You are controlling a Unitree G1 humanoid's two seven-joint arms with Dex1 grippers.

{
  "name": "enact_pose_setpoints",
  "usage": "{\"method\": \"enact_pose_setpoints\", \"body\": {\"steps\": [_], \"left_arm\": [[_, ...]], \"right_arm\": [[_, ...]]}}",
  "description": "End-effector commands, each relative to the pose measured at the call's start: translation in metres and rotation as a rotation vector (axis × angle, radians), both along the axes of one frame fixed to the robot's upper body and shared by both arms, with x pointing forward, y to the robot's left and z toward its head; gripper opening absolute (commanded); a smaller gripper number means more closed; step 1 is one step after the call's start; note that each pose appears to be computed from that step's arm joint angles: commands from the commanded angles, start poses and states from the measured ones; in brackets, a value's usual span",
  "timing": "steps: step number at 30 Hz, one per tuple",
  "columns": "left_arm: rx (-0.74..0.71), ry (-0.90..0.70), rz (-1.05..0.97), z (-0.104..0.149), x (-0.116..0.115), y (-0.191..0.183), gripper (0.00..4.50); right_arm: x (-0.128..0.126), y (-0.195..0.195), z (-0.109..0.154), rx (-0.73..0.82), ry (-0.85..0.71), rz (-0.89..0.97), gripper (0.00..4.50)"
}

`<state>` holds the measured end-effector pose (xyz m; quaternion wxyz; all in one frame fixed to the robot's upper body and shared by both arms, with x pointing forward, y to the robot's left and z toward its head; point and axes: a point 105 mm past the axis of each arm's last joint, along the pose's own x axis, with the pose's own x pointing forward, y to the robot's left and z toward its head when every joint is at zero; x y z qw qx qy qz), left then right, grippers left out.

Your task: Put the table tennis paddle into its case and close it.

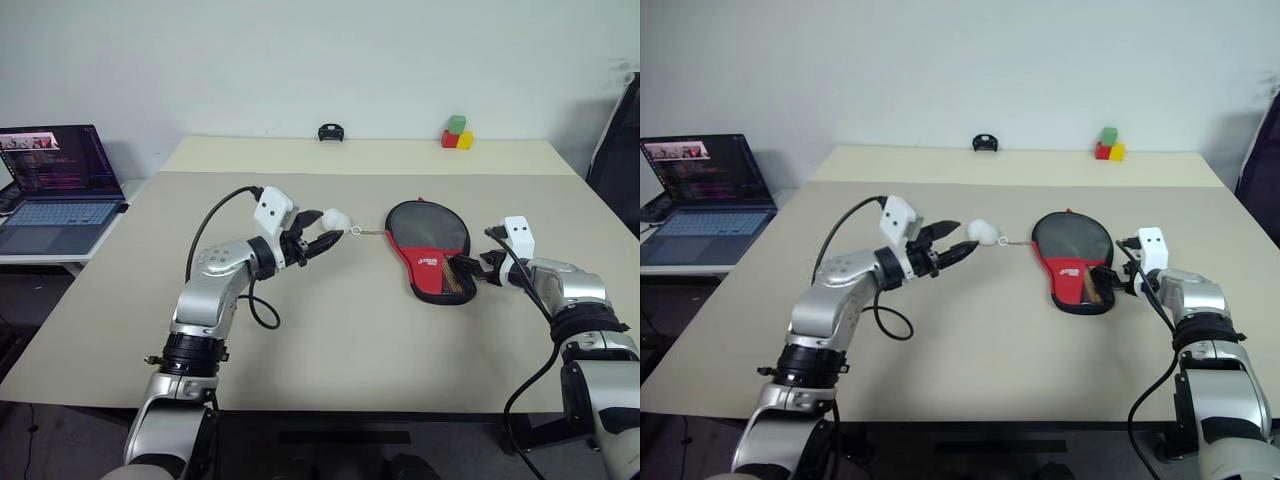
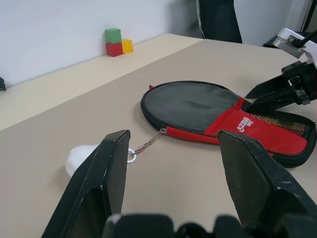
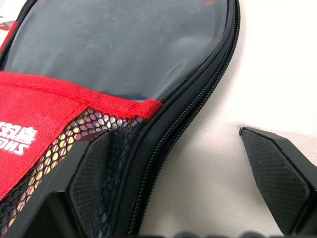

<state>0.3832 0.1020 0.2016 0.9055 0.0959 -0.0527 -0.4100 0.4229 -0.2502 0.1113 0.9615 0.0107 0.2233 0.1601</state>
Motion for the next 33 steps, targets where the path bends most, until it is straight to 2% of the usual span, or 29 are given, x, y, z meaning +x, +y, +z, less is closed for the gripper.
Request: {"method": "enact_pose_setpoints", "body": {"steps": [1, 3, 6, 13, 18, 19, 25, 33], "left_arm": [[0.003, -0.068, -0.028, 0.019, -0.004, -0.005, 3.06], [0.008, -0.067, -0.027, 0.019, -0.004, -0.004, 3.06], [0.010, -0.066, -0.026, 0.018, -0.004, -0.004, 3.06], [0.021, -0.058, -0.013, 0.014, -0.005, 0.001, 3.06], [0.034, -0.042, -0.006, 0.009, -0.008, 0.008, 3.06], [0.041, -0.029, -0.009, 0.006, -0.010, 0.012, 3.06], [0.129, 0.077, -0.033, -0.023, -0.031, 0.040, 3.06], [0.194, 0.193, -0.121, -0.046, -0.062, 0.053, 3.06]], "right_arm": [[-0.005, 0.017, -0.019, -0.001, 0.072, 0.060, 4.42], [-0.004, 0.024, -0.023, -0.001, 0.086, 0.075, 4.42], [-0.003, 0.033, -0.028, -0.004, 0.106, 0.095, 3.88], [-0.001, 0.044, -0.037, -0.010, 0.138, 0.105, 1.54], [-0.002, 0.051, -0.041, 0.002, 0.148, 0.122, 0.17], [-0.003, 0.055, -0.041, 0.009, 0.149, 0.132, 0.02], [-0.017, 0.089, -0.035, 0.084, 0.136, 0.225, 0.02], [-0.054, 0.127, -0.021, 0.158, 0.131, 0.286, 0.02]]}}
